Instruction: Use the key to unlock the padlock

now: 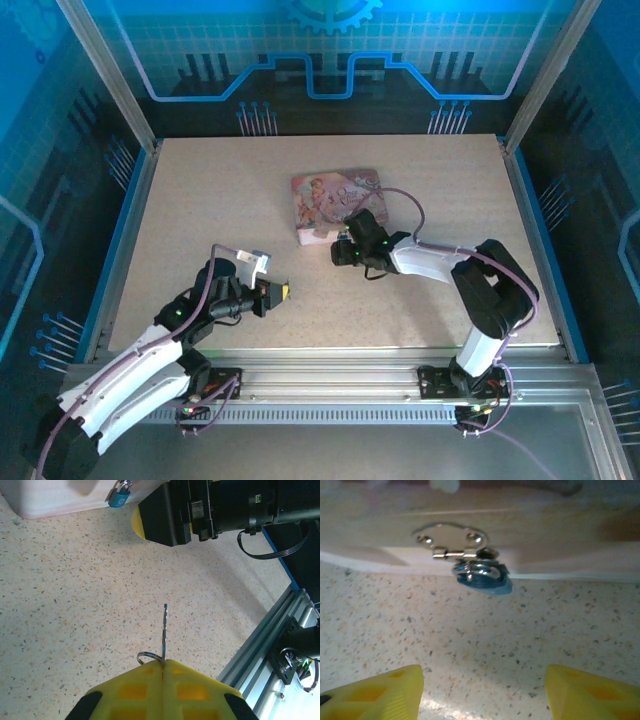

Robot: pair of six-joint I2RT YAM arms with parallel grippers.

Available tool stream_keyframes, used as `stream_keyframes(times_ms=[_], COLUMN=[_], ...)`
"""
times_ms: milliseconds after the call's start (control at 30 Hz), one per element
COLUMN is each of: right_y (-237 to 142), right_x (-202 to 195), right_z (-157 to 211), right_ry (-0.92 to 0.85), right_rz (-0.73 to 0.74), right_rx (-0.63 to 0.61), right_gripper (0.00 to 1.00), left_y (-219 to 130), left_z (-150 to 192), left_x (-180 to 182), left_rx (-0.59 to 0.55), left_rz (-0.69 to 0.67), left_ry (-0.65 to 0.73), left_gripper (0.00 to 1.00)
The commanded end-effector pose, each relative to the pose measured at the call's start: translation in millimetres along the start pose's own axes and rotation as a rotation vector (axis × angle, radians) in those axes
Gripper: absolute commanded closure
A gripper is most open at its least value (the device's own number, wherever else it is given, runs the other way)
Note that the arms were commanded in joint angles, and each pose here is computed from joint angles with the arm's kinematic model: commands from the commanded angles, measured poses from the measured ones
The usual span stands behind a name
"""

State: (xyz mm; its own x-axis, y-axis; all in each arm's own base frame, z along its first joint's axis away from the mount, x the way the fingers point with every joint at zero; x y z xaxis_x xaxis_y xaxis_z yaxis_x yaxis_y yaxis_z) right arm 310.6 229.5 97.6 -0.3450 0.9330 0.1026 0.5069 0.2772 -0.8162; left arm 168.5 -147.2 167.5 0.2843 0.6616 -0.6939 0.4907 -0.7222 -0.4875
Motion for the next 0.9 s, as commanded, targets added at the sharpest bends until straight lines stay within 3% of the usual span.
stream_keyframes(times_ms=[0, 200, 867], right_y=[3, 14, 35], right_x=[5, 4, 3], right_z=[-23, -35, -48], right_ry=[0.027, -0.003, 0.002], right_rz=[0.073, 0.155, 0.227], right_rx=[-0.078, -0.055, -0.047], right_gripper=[0.37, 0.41, 0.53], left_y=[1, 1, 5], left_z=[-2, -4, -4], left_x=[-3, -7, -6], left_rx=[-0.016, -0.019, 0.011], left_rz=[0.023, 0.037, 0.03], left_ry=[0.011, 0.037, 0.075], left_gripper=[1.0, 1.0, 1.0])
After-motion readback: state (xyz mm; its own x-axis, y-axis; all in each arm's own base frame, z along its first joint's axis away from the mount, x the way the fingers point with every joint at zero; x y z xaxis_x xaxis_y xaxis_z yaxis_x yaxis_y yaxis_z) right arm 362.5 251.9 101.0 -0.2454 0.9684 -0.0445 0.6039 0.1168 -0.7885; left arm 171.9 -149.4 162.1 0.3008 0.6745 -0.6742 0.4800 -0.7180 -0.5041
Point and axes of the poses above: each hand's point on the last joint's axis, 136 mm out from that joint toward the fingers, its own y axis out along the fingers, its own x axis along the line the jaws close on, z = x × y, the point moved 6 cm from there along -y, back along the fingers, and after that the axes turned 12 degrees about -y, right-handed, at the moved point
